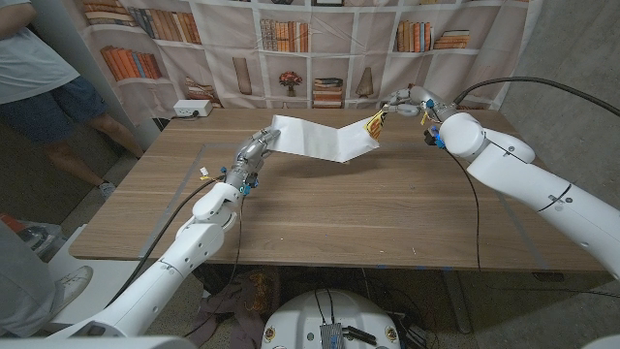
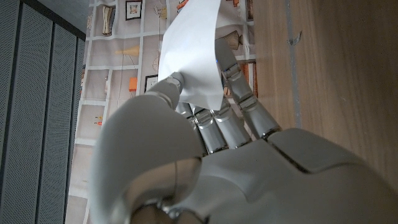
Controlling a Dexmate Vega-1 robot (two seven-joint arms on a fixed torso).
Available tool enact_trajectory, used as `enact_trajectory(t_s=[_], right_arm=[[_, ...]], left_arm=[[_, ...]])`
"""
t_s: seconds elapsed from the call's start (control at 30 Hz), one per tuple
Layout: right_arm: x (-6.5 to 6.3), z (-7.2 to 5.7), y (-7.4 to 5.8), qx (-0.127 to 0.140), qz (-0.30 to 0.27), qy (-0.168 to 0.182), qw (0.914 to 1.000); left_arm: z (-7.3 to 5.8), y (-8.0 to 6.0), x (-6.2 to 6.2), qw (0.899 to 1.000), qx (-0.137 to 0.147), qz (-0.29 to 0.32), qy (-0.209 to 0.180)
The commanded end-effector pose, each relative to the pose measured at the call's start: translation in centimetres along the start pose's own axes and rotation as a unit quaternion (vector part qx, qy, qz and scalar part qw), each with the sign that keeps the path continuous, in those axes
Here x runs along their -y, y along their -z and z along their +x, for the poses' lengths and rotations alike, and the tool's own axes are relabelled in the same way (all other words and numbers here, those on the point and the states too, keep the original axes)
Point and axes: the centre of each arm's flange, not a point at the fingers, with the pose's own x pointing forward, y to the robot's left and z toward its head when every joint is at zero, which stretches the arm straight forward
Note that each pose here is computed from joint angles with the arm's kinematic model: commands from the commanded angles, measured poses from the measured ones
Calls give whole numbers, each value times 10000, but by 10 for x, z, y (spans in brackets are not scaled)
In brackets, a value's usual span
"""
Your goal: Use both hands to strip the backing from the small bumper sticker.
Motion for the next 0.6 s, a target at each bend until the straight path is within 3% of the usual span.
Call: enact_trajectory(t_s=[0.03, 0.47, 0.6], right_arm=[[4, -5, 0, -142, -14, 97, 9999], [7, -8, 4, -272, 34, 115, 9996], [5, -8, -1, -208, 22, 125, 9997]], left_arm=[[-13, -8, -11, 9999, 92, -1, -92], [-31, -14, -20, 9997, 103, 18, -215], [-33, -17, -19, 9999, 144, 42, -73]])
